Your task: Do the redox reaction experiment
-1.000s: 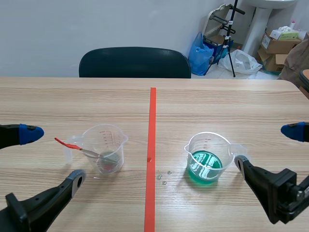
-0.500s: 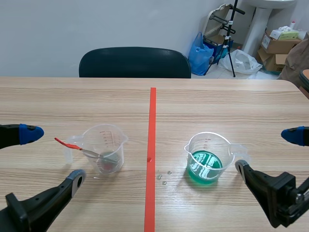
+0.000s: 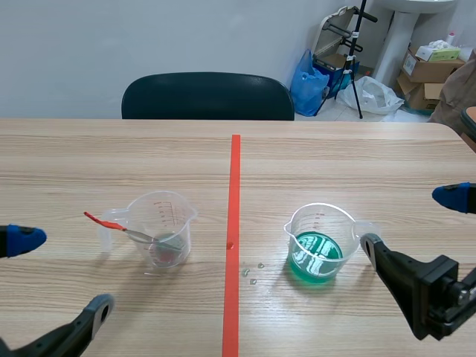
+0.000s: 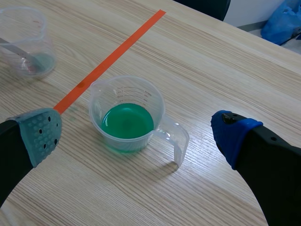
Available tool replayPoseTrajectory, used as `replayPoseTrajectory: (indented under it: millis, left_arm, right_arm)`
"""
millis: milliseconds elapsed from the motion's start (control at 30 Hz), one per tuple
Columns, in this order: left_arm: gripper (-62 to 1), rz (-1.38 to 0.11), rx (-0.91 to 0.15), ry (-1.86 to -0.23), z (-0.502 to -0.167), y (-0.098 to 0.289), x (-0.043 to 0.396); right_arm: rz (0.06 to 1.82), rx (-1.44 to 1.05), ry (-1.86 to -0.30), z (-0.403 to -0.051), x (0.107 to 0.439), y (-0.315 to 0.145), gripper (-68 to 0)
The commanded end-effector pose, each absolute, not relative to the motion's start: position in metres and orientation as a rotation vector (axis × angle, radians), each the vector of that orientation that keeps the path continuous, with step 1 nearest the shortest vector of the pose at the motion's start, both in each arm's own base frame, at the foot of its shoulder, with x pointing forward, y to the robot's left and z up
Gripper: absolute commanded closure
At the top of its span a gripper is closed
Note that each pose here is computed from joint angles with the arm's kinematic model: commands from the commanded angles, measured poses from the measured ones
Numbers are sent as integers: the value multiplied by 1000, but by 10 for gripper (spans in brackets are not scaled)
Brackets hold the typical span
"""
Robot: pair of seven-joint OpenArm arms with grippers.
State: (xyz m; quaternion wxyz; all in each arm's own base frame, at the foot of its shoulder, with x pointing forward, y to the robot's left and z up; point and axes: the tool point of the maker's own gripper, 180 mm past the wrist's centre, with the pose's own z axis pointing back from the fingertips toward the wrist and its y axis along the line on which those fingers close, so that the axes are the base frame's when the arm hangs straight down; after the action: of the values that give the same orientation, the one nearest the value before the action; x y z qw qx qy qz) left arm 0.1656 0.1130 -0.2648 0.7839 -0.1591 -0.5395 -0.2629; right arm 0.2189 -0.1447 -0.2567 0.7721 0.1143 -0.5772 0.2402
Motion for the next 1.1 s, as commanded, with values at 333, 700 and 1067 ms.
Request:
replayPoseTrajectory:
  millis: [333,700,1067]
  left_arm:
    - [-623,-522,-251,-1152,-261,145,117]
    - [-623,-531,-163,-1181,-264,161,90]
    - [-623,-523,-154,-1160,-273,167,81]
  right_arm:
    - [561,282,-1396,-221,240,-133,-679]
    - [738,462,-1456,-199,248,-81,-679]
    - [895,623,-1455,-202,232,-13,-679]
